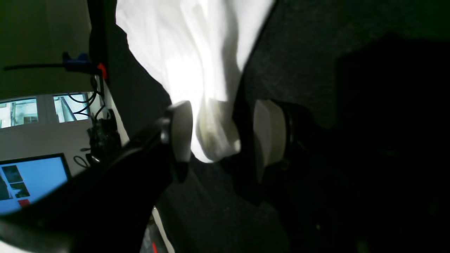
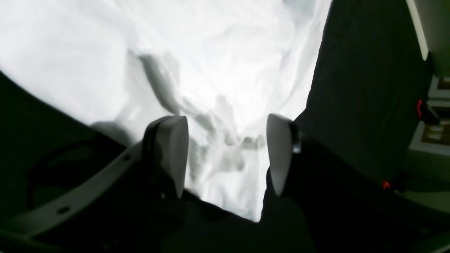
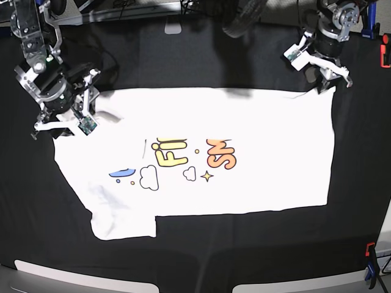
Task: Layout the t-shirt on the table in an organized manner, then fold the t-shirt properly
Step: 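Release the shirt edge and move the left gripper along the shoulder, then grasp the shirt's shoulder edge with the left gripper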
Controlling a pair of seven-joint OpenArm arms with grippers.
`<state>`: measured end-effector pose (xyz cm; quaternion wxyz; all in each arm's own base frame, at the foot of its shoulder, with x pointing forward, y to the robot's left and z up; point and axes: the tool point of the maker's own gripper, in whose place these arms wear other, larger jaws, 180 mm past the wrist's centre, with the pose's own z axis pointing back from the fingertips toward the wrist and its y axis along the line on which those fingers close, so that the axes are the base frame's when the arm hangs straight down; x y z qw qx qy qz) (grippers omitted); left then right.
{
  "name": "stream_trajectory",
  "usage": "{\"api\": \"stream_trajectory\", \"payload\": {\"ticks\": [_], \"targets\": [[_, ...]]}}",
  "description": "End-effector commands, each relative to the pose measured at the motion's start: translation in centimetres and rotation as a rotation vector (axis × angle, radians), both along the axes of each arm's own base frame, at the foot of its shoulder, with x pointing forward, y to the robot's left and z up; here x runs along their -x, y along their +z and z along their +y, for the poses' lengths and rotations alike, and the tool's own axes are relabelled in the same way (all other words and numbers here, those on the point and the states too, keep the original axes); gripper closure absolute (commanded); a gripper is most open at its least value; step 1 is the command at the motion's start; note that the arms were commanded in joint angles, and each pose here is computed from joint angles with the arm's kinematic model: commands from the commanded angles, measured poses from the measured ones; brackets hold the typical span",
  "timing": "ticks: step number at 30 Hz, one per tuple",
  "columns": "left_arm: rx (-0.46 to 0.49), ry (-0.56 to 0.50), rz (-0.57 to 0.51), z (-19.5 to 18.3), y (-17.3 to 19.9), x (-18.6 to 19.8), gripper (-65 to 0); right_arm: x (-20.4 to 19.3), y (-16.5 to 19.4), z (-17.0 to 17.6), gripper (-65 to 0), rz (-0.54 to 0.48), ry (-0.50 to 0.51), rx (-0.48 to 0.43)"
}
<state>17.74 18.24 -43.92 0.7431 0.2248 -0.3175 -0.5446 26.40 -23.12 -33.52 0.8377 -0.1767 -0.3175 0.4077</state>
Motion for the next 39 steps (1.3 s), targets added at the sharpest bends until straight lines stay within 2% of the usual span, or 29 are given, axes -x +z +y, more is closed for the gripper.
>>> {"api": "stream_trajectory", "payload": {"ticks": [1, 5, 8, 14, 18, 21, 28, 34, 39], "targets": [[0.004, -0.007, 0.017, 0.0, -0.1, -0.1, -27.5, -0.8, 1.3, 0.0, -34.2, -0.049, 0.011, 0.001], [-0.005, 0.041, -0.005, 1.0, 0.2, -2.2, -27.5, -0.8, 1.3, 0.0, -34.2, -0.049, 0.012, -0.001], [-0.046, 0.078, 0.001, 2.3, -0.1, -2.8, -27.5, -0.8, 1.3, 0.0, -34.2, -0.048, 0.011, 0.001], [-0.205, 0.188, 0.098, 7.3, -2.3, -0.7, -27.5, -0.8, 1.3, 0.0, -34.2, -0.048, 0.011, 0.001], [-0.268, 0.228, 0.12, 9.2, -2.5, -0.1, -27.5, -0.8, 1.3, -0.1, -34.2, -0.047, 0.01, 0.002], [-0.316, 0.254, 0.093, 10.1, -1.8, -0.3, -27.5, -0.8, 1.3, -0.1, -34.2, -0.047, 0.01, 0.002], [-0.503, 0.266, -0.045, 12.3, 1.0, -1.2, -27.5, -0.8, 1.3, -0.1, -34.2, -0.046, 0.01, 0.002], [-0.53, 0.291, -0.178, 14.3, 3.6, -2.7, -27.5, -0.8, 1.3, -0.1, -34.2, -0.047, 0.009, 0.002], [-0.489, 0.298, -0.146, 14.0, 2.9, -1.8, -27.5, -0.8, 1.3, -0.1, -34.2, -0.047, 0.009, 0.002]]}}
